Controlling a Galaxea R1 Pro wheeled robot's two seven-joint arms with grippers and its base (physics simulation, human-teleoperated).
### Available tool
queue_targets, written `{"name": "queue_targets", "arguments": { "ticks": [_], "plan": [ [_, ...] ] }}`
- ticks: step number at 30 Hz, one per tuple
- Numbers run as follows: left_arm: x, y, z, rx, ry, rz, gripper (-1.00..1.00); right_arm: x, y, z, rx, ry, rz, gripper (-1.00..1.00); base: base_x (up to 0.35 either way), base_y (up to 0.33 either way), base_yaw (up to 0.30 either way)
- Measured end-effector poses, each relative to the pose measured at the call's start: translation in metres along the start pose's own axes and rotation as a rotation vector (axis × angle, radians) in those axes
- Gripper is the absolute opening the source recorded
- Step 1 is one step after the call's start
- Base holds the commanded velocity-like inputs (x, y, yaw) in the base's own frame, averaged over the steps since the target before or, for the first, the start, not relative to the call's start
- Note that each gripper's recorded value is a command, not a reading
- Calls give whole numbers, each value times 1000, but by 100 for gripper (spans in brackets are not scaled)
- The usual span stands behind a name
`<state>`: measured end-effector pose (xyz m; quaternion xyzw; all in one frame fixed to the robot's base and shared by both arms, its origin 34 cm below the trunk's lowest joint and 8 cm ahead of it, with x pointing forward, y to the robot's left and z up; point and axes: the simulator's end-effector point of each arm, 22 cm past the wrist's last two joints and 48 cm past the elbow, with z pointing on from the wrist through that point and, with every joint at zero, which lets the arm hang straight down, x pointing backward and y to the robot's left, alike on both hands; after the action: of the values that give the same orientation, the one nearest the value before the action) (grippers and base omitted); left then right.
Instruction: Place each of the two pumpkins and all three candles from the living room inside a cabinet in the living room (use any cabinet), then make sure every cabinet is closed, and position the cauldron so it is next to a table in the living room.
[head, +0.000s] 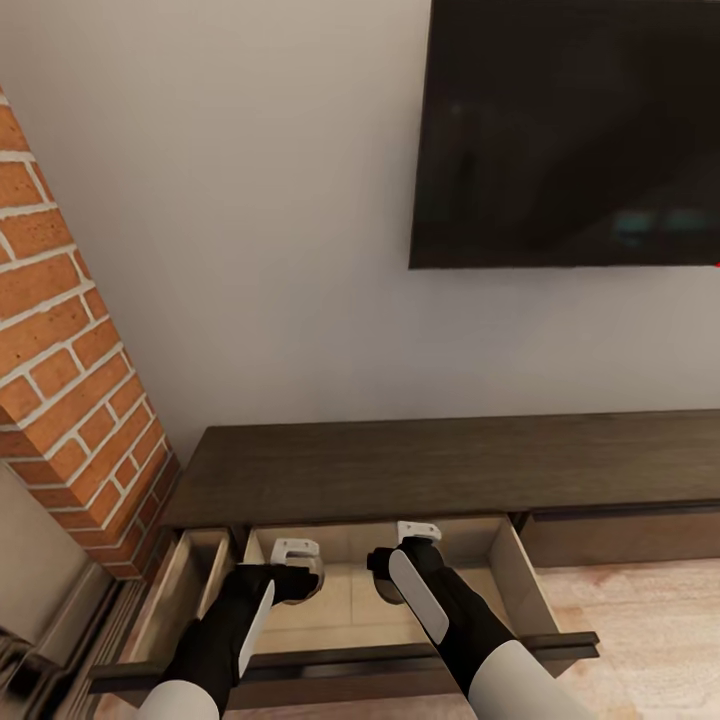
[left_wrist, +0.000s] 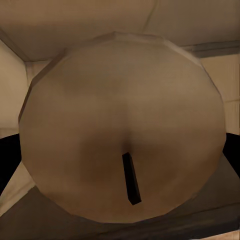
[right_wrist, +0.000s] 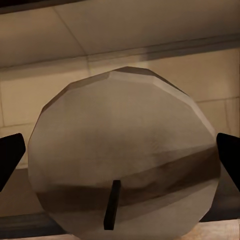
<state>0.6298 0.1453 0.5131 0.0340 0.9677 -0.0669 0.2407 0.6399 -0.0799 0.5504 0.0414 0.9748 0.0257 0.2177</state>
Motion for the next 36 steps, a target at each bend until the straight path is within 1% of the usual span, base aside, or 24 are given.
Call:
{"name": "queue_targets", "arguments": {
  "ticks": [10,19,23,26,30,36],
  "plan": [
    [16,1,19,2,1,4,-100,12,-2,17,0,1,0,-100,0,0,0],
    [27,0,33,13,0,-11,-100,23,-5,33,7,0,-5,-100,0,0,0],
    [32,1,40,13,0,-12,-100,25,-9,43,16,-25,14,-100,0,0,0],
    [36,1,45,13,0,-12,-100,33,-14,53,30,-27,24,-100,0,0,0],
    [41,2,51,13,0,-12,-100,38,-16,61,34,-28,26,-100,0,0,0],
    [42,1,51,16,0,-12,-100,38,-16,61,35,-29,26,-100,0,0,0]
  ]
}}
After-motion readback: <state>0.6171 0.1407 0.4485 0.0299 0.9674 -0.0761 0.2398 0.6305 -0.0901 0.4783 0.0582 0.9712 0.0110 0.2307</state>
